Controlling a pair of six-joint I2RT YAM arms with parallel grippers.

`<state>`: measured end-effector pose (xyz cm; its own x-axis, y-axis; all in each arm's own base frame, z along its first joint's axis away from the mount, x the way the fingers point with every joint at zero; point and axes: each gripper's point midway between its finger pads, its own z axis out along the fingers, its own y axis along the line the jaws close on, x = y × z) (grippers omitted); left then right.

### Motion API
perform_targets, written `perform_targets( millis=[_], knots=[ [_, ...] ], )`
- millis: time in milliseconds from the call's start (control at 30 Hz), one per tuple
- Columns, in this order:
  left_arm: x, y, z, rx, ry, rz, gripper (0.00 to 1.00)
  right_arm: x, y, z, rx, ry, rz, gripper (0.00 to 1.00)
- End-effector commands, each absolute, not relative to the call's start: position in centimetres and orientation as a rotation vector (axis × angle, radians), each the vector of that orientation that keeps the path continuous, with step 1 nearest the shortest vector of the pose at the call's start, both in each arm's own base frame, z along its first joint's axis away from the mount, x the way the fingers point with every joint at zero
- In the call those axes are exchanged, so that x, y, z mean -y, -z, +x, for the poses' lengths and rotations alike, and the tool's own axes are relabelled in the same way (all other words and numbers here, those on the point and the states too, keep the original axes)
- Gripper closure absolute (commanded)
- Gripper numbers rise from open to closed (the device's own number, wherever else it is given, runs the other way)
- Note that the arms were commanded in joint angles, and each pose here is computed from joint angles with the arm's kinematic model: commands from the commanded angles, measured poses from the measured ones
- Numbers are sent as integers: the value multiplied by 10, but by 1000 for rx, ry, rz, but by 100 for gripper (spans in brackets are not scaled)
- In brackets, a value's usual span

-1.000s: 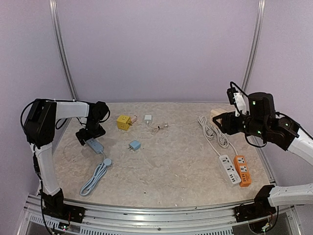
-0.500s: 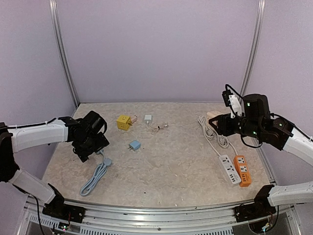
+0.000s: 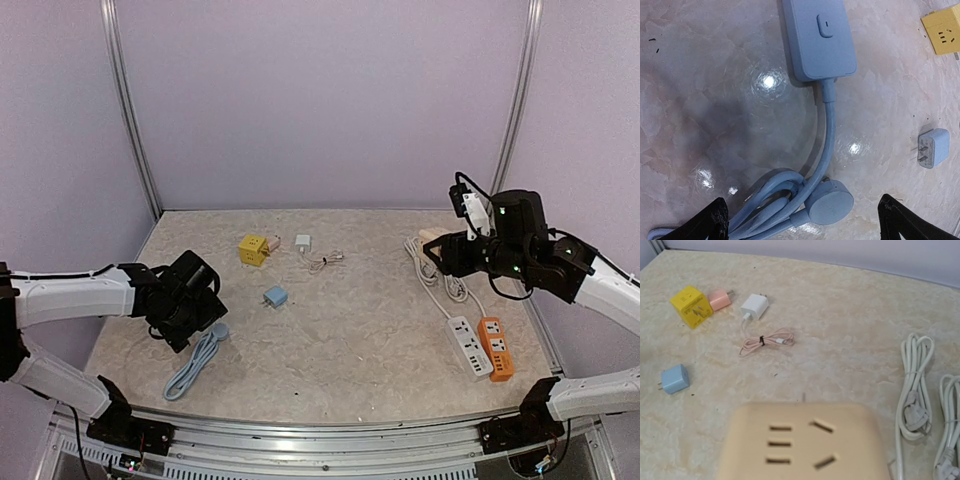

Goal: Insert the plug
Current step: Adjust the socket at the corner of the board.

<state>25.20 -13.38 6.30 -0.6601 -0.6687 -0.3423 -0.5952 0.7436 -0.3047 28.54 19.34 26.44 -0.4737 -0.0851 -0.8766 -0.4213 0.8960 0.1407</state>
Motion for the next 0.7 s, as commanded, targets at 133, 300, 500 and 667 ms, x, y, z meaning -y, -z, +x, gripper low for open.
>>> perform_targets(
  millis=[133, 300, 500, 667],
  knots=[
    [145, -43, 249, -2538, 251, -989, 1, -194, -281, 294, -2005, -419, -349, 100],
    [150, -35, 244, -2560, 246, -969, 1, -192, -279, 291, -1999, -425, -340, 100],
    [159, -41, 246, -2496, 337, -920, 1, -188, -274, 287, -2006, -415, -341, 100],
    [165, -47, 246, -2453, 460, -939, 1, -187, -279, 287, -1997, -409, -345, 100]
  ],
)
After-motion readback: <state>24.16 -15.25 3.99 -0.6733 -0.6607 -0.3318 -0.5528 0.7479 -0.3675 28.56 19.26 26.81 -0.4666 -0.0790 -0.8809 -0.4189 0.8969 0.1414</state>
